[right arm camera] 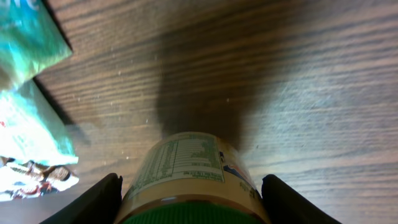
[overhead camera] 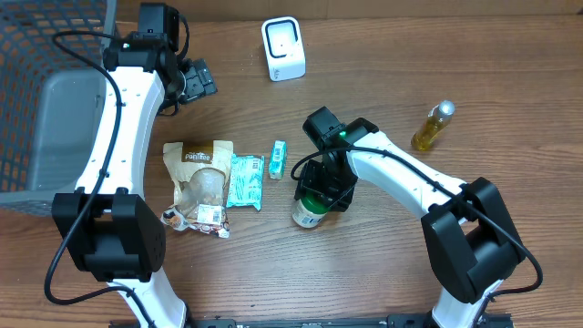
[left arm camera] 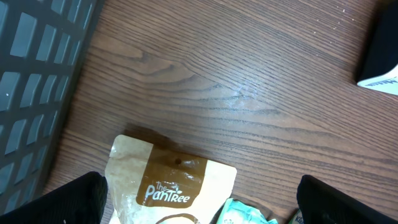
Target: Scan the item barcode
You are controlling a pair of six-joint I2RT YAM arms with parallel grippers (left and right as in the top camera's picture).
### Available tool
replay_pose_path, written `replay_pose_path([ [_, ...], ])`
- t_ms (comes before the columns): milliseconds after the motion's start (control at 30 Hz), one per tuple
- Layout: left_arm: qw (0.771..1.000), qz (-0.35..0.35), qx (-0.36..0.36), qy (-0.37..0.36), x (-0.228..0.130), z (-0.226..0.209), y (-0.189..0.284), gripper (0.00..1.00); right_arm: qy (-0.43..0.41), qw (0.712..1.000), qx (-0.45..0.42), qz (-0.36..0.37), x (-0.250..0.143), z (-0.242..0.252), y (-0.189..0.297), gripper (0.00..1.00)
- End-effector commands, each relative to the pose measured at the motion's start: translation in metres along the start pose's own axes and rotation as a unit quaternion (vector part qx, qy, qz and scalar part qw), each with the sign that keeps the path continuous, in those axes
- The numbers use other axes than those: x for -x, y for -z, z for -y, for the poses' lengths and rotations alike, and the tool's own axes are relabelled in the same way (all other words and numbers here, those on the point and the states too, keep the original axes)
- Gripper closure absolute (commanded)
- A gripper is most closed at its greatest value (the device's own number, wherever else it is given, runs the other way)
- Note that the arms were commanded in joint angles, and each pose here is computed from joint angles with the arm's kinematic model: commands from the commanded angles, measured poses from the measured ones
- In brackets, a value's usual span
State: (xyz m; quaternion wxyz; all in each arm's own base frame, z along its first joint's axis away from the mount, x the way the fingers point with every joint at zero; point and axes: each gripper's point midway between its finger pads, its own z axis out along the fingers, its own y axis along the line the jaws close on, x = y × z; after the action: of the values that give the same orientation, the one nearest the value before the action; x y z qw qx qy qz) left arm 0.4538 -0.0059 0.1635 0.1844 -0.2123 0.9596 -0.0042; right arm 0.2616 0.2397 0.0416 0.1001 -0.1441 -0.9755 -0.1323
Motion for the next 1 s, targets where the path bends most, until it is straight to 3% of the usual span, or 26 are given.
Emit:
replay_pose_path([
  [0,1.0,0.013,-0.01,0.006,0.0063,0.0033,0.0104,0.0,0.006,0.999,0.009,0.035,0.0099,-0.0061,0.0136,0.76],
  [967,1.0,0.013,-0.01,0.006,0.0062,0.0033,0.0103,0.0,0.01,0.999,0.015,0.046,0.0148,-0.0099,0.0141,0.76],
])
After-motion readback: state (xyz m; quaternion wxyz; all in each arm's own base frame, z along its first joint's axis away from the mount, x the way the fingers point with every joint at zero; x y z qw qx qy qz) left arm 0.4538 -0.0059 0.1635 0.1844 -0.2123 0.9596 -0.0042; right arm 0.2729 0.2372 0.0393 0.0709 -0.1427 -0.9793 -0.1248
